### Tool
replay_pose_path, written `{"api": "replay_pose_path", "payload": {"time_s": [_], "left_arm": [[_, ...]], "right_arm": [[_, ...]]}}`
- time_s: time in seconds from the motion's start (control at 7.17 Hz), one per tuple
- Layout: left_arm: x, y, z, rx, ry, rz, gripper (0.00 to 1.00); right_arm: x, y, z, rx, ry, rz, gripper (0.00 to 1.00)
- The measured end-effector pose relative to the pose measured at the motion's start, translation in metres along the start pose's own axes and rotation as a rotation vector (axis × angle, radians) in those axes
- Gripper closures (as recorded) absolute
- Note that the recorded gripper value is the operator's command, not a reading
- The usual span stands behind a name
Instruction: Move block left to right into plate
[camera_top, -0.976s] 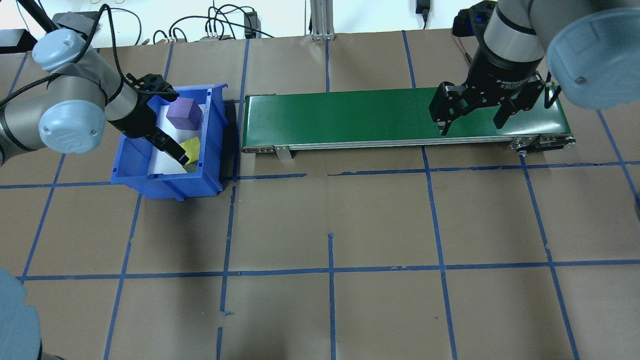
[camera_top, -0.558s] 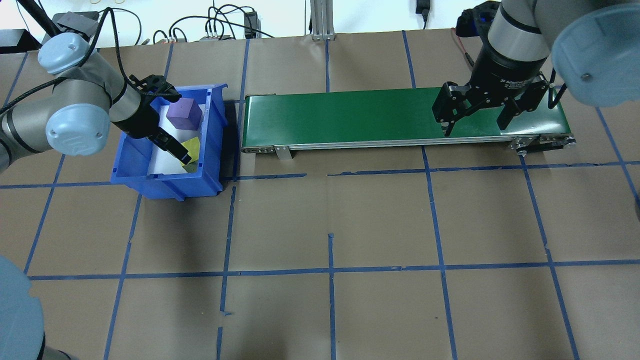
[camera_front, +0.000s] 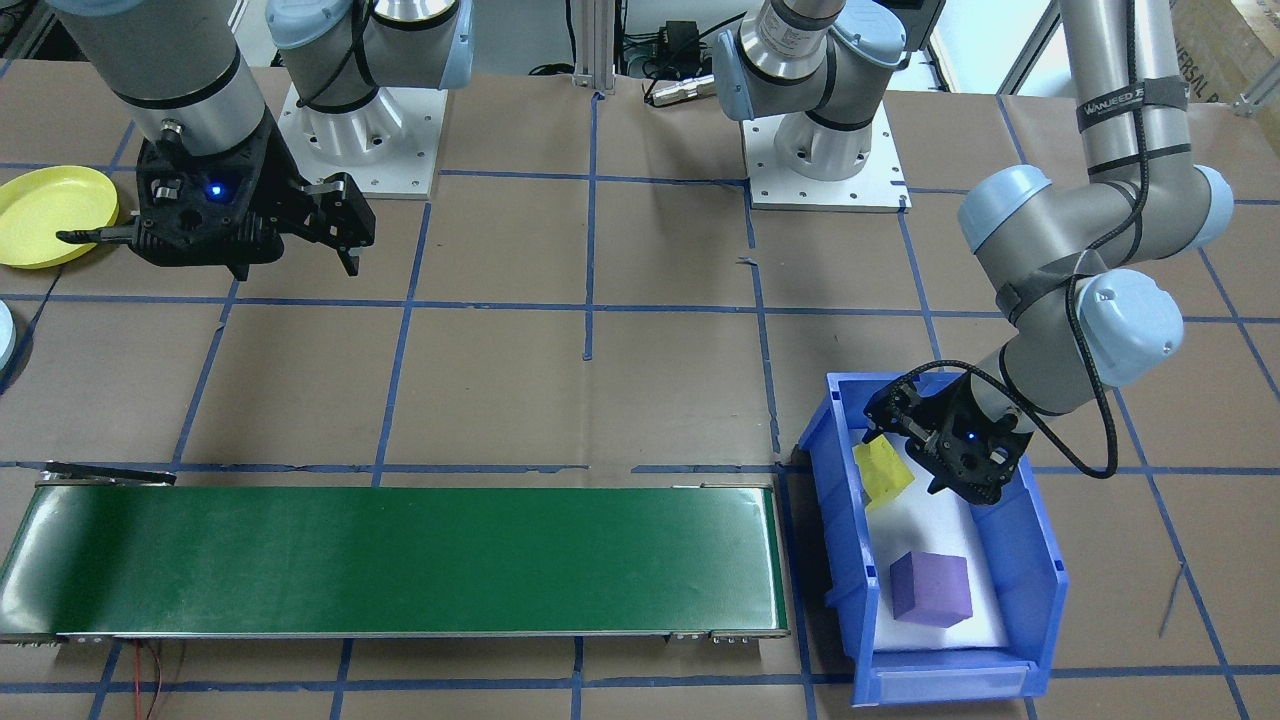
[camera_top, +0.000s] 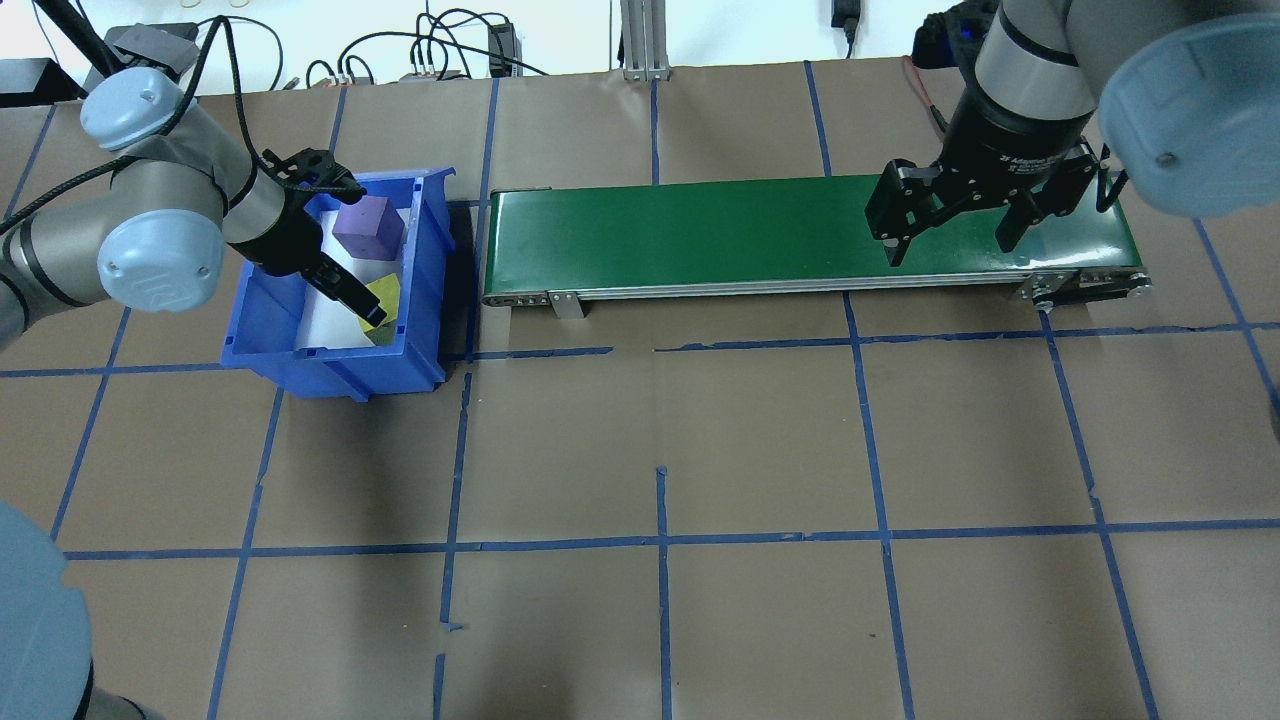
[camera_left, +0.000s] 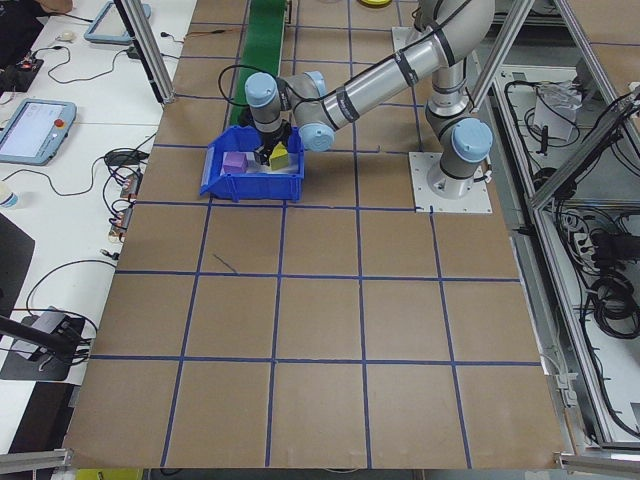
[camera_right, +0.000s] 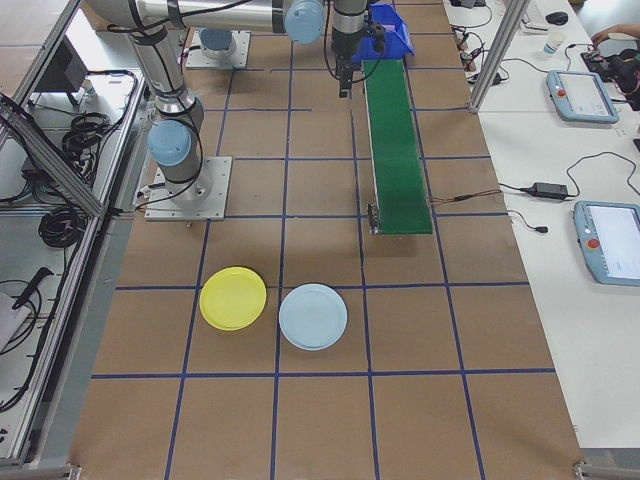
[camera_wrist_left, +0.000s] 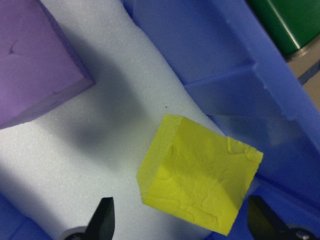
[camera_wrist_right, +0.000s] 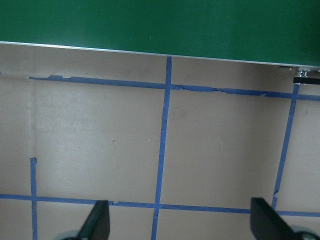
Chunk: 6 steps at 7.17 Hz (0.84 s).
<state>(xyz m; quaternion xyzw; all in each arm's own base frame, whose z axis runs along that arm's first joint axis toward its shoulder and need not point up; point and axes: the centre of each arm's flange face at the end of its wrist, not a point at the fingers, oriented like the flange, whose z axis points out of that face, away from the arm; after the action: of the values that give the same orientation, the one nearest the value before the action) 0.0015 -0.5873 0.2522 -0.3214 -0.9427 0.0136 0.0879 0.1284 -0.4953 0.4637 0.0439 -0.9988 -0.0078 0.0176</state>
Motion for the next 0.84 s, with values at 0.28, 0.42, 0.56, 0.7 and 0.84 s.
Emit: {"api": "replay_pose_path", "payload": {"time_s": [0.28,0.42,0.56,0.7,0.84], "left_arm": [[0.0,-0.001,0.007,0.002,0.017,0.002,0.07],[-0.001,-0.002,0.011,0.001,0.023,0.003,0.07],[-0.001,-0.002,0.013,-0.001,0.027,0.003,0.07],[-0.001,-0.001,0.015,-0.004,0.031,0.002,0.07],[0.0,0.0,0.018,-0.007,0.037,0.001,0.07]], "right_arm": [[0.0,-0.001,0.001,0.008,0.02,-0.006,0.0],[-0.001,0.0,0.002,0.002,0.01,-0.011,0.0],[-0.002,0.0,0.003,-0.002,0.005,-0.016,0.0],[-0.003,0.001,0.005,-0.006,0.003,-0.018,0.0],[-0.003,0.001,0.008,-0.011,-0.003,-0.019,0.0]]}}
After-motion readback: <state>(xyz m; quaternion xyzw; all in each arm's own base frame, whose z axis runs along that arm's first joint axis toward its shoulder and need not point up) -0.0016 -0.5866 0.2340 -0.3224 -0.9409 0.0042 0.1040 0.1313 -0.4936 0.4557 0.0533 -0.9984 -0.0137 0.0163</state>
